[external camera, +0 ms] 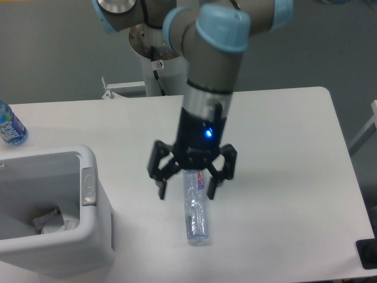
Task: Place the trash in the trash can
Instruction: 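Move the open gripper over the clear water bottle, then lower the gripper around the bottle's end and close on it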
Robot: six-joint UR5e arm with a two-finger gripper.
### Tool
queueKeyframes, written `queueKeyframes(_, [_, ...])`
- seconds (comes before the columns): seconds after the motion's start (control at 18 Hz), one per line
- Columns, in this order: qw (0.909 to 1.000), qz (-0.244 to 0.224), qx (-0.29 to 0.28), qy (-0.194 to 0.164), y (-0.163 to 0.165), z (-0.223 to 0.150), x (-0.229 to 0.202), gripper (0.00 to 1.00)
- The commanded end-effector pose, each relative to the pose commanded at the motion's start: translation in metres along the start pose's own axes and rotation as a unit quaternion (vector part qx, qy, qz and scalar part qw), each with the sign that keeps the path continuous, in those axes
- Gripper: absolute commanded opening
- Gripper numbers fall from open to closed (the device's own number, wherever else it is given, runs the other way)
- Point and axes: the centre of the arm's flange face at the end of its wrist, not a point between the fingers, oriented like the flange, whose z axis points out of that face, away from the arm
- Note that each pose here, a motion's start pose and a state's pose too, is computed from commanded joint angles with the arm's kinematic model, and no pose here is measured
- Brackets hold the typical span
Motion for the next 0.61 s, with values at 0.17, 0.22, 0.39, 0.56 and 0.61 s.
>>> queueKeyframes(0.17, [0.9992, 0.024, -0.031, -0.012, 0.009, 0.037, -0.010, 1.00])
queueKeyframes(0.22, [0.9986, 0.033, -0.040, -0.009, 0.011, 0.050, -0.013, 1.00])
queueKeyframes(0.39, [0.9963, 0.052, -0.068, -0.002, 0.023, 0.087, -0.020, 1.00])
queueKeyframes(0.56, [0.9932, 0.080, -0.084, 0.006, 0.034, 0.114, -0.024, 1.00])
queueKeyframes(0.61, [0.9932, 0.082, -0.082, 0.006, 0.034, 0.122, -0.026, 1.00])
